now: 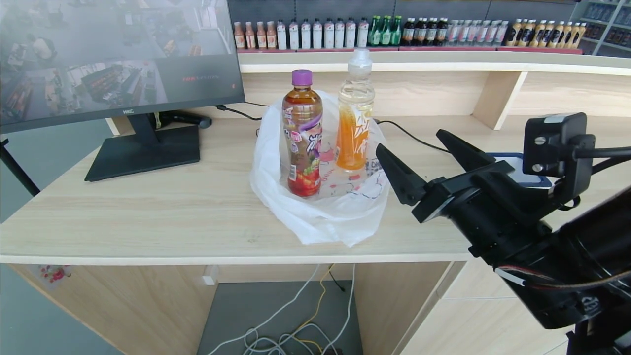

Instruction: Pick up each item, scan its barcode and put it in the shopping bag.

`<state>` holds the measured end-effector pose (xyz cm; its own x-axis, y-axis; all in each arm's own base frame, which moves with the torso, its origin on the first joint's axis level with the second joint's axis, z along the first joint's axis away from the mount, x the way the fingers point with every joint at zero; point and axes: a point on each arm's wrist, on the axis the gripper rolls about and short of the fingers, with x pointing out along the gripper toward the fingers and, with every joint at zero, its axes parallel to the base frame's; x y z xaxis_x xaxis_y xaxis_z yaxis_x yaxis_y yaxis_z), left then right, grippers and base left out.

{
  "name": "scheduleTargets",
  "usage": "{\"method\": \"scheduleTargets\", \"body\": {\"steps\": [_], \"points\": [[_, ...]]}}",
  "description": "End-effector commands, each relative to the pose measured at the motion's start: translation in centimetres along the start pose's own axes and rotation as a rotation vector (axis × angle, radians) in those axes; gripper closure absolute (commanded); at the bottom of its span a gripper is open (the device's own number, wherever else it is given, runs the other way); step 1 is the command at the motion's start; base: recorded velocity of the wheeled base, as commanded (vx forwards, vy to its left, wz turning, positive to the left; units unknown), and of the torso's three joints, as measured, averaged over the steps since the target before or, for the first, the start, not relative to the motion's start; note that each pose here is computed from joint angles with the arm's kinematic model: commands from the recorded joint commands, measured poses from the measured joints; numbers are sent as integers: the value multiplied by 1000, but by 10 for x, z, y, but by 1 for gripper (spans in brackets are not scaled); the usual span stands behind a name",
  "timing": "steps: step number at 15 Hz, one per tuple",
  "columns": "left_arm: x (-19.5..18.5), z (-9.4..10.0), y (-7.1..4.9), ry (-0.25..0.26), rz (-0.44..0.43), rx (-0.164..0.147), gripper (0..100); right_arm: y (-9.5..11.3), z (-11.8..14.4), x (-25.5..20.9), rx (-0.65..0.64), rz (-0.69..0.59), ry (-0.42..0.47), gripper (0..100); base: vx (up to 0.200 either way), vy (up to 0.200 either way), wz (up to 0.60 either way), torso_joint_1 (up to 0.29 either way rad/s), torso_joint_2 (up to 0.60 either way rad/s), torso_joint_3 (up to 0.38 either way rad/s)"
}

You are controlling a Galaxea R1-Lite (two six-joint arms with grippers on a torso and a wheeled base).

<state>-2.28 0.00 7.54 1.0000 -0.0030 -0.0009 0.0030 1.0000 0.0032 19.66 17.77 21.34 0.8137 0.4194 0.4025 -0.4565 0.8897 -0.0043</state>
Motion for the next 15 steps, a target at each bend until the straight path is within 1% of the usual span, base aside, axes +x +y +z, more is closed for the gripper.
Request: {"method": "scheduleTargets", "body": {"steps": [1, 4, 6, 9, 15], "points": [[0, 0, 0, -1, 1, 1, 0, -2, 2, -6, -1, 1, 6, 0, 0, 0, 0, 0, 0, 0], [0, 0, 0, -1, 0, 6, 0, -2, 4, -7, 1, 0, -2, 0, 0, 0, 0, 0, 0, 0], [0, 0, 0, -1, 1, -2, 0, -2, 4, -7, -1, 0, -2, 0, 0, 0, 0, 0, 0, 0], [0, 0, 0, -1, 1, -5, 0, -1, 2, -4, 0, 0, 1, 0, -200, 0, 0, 2, 4, 1], [0, 0, 0, -1, 3, -6, 0, -1, 1, -4, -3, 1, 6, 0, 0, 0, 0, 0, 0, 0]]}}
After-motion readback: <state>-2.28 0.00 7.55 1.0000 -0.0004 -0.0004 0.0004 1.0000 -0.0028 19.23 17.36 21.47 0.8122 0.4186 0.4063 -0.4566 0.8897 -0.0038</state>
